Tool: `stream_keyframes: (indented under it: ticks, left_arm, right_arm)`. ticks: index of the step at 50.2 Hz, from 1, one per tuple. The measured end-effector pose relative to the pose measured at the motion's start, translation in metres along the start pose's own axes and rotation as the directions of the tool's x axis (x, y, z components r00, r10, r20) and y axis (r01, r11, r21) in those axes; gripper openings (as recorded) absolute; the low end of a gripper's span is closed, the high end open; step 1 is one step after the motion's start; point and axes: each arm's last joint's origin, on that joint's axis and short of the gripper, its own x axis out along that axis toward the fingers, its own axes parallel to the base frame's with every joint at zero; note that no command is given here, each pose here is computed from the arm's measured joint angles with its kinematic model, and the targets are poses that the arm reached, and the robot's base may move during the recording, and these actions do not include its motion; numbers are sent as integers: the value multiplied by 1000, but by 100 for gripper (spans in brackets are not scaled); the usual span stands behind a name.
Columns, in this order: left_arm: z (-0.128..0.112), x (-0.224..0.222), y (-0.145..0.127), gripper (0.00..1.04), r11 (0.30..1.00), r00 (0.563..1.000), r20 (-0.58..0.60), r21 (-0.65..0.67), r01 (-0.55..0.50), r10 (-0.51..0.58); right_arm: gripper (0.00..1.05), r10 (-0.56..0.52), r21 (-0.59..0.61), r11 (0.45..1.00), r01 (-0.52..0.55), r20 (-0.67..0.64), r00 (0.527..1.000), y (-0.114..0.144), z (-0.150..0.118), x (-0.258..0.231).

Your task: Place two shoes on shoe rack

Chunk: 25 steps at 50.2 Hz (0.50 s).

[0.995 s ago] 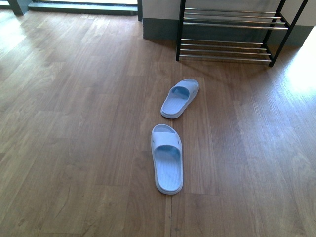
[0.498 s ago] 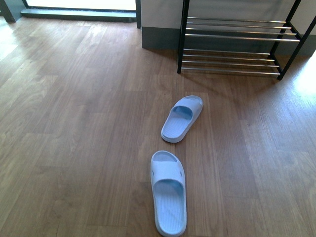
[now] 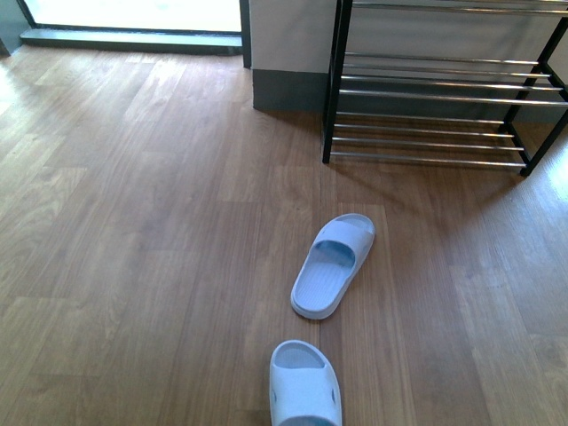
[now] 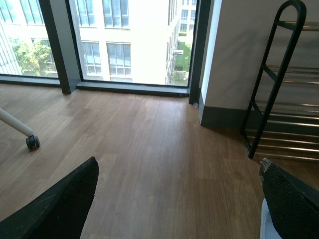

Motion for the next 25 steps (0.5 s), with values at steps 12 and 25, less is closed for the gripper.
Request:
stream_keyframes:
  ticks: [12, 25]
  left_arm:
    - [0, 0, 0, 95, 1000, 1000, -1, 0, 0, 0]
    - [0, 0, 0, 95, 1000, 1000, 0, 0, 0, 0]
  right_arm:
    - [95, 0, 0, 1000, 0, 0, 1000, 0, 0, 0]
    - [95, 0, 0, 1000, 0, 0, 1000, 0, 0, 0]
